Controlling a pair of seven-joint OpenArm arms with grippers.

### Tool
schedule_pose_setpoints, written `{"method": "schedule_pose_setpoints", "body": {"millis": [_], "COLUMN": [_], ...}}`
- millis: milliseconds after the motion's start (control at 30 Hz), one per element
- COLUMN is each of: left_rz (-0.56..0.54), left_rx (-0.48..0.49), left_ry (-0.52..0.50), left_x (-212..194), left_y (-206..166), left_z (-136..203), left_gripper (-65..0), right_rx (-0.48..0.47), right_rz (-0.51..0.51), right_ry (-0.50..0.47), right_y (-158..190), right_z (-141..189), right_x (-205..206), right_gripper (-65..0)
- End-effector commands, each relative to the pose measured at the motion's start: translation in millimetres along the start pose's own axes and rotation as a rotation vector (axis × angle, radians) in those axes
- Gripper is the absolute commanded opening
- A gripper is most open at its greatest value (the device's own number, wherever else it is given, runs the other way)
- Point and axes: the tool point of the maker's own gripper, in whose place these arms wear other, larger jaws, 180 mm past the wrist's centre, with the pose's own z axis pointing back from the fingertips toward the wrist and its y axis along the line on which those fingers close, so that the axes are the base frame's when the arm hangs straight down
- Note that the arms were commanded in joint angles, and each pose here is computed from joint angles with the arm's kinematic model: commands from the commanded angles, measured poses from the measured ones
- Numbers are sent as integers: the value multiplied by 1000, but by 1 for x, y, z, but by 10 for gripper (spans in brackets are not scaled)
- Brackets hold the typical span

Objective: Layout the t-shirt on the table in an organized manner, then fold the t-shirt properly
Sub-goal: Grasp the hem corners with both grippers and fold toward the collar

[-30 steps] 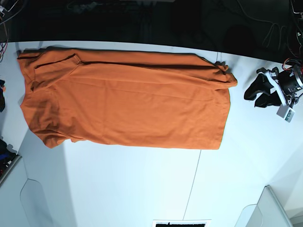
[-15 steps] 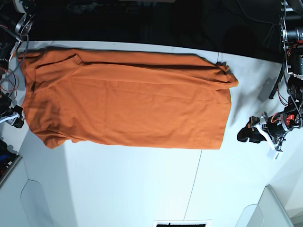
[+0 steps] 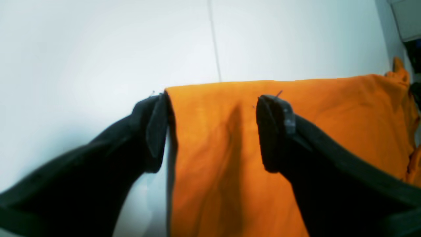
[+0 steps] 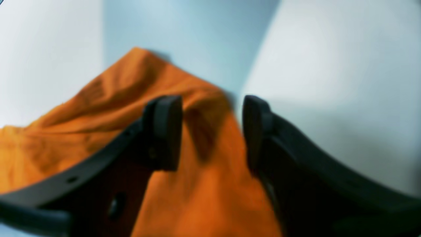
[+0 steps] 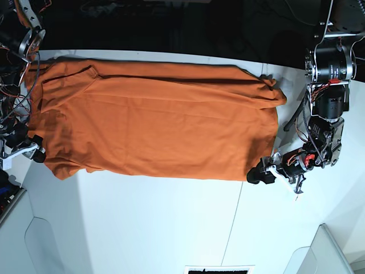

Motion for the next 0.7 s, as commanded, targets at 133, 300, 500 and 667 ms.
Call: {"method": "schedule_pose_setpoints", "body": {"millis": [133,300,500,667], "left_rz": [-94,-182,-209,-227], "left_rx": [54,16,14,-73], "left_ry": [53,124,156,212], "left_x": [2,-13,-3,-11], "left_y": [3,-8,-4,-21], "left_z": [-3,-8,12,44], "left_gripper": [-288,-650,-650,-650], "right_rx": [45,58,56,73], "right_rz": [117,167,224,273], "right_ry": [39,49,88,75], "right_y": [26,37,44,46], "right_z": [-10,-14,-6,19], "right_x": [11,17,26,27], "right_gripper": [-353,-533,-650,-650]}}
